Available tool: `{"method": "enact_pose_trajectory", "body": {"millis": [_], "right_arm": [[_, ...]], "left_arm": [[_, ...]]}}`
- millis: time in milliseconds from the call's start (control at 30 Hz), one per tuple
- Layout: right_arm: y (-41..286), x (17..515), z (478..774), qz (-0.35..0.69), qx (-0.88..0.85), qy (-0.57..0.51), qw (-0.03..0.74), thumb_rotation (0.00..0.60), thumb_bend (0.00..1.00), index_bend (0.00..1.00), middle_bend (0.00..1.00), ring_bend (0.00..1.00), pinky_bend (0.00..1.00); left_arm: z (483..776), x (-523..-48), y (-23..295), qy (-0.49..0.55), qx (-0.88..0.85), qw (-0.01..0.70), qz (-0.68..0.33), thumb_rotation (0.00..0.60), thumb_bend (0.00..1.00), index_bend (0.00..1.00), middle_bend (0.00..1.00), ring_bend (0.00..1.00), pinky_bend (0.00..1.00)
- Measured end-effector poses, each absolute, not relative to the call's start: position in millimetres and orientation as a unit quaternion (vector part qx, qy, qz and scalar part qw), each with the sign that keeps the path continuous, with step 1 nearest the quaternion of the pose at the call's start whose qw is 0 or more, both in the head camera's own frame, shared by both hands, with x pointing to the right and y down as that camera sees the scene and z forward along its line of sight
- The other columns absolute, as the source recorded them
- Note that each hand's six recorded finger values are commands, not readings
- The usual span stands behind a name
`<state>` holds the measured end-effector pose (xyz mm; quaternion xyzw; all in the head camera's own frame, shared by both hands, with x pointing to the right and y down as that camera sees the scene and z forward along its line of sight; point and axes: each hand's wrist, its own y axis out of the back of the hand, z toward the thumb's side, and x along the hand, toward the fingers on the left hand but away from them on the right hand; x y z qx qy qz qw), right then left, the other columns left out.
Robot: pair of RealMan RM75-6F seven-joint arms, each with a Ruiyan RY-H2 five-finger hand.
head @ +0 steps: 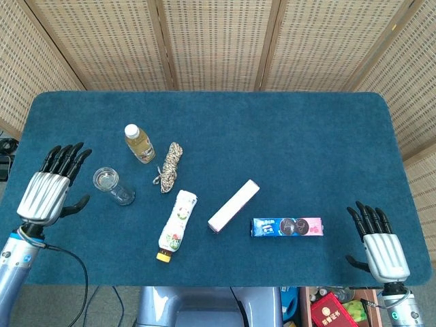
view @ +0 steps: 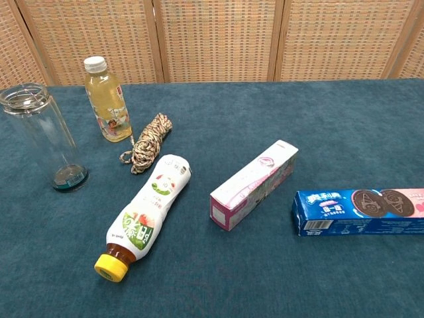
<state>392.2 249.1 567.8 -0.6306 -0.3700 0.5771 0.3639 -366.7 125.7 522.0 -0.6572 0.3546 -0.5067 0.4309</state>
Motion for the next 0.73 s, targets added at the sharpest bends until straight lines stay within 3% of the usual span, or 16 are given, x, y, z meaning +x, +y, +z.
{"method": "enact_pose_trajectory", "body": {"millis": [467,733], "right_arm": [[250.2,387.6,565.7,0.574,-0.629,-0.366,0.376,0.6,0.0,0.0,0.0,0.0,0.0],[250.7,384.1,567.8,0.574,-0.63,-0.361,0.378,0.6,0.0,0.0,0.0,0.0,0.0]], "left_arm": [[542.1,-416.9,230.3,0.341,-0.598,0.446,-0.572,0.6,0.28,0.0,0.0,0.0,0.0],[551.8,-446.9,259.1,0.342,-0.576,0.435,-0.601,0.6,0.28,0.0,0.0,0.0,0.0]]}}
